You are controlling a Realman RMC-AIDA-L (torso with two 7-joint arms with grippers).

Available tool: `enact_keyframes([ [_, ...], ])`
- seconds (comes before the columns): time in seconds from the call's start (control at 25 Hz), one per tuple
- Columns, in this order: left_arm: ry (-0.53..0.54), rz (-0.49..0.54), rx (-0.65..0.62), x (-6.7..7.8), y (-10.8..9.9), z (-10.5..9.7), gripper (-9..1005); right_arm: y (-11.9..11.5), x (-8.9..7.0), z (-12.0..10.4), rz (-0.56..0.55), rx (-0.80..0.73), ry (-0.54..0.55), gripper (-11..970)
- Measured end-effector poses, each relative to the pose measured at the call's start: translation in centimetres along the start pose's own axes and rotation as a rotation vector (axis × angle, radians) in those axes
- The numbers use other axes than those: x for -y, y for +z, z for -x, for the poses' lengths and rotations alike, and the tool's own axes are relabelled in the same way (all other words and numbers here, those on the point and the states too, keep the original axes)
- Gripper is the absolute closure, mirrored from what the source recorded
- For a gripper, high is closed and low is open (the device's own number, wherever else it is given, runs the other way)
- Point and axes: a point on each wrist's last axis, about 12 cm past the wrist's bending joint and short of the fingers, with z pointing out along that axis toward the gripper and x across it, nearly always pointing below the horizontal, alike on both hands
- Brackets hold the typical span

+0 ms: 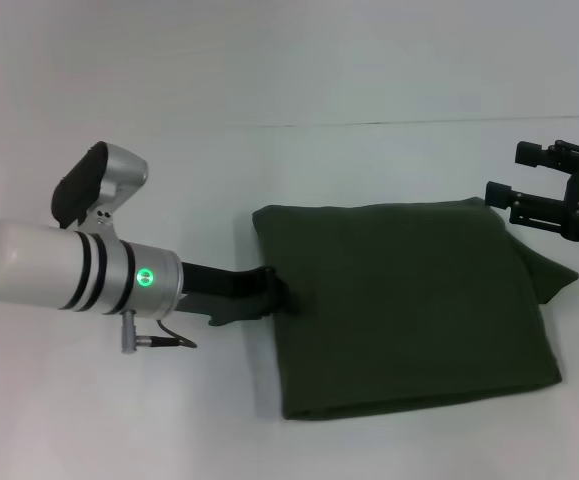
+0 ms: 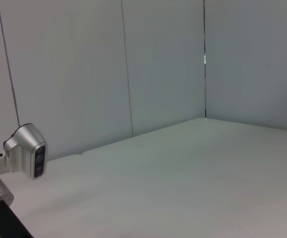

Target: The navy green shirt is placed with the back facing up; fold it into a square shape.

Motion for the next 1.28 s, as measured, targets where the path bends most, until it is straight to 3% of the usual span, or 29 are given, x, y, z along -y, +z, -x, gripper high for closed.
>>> enact_keyframes([
  [0.2, -0.006, 0.017, 0.012, -0.9, -1.5, 0.8, 887, 0.0, 0.0, -0.1, -0.001, 0.0, 0.002, 159],
  [0.68, 0.009, 0.076, 0.007, -2.9, -7.8, 3.3, 894, 0.1, 0.0, 0.0, 0.002, 0.001, 0.006, 159],
  [1.28, 0.016, 0.098, 0.019, -3.3, -8.8, 3.7, 873, 0.7, -0.1, 0.1, 0.009, 0.005, 0.015, 160],
])
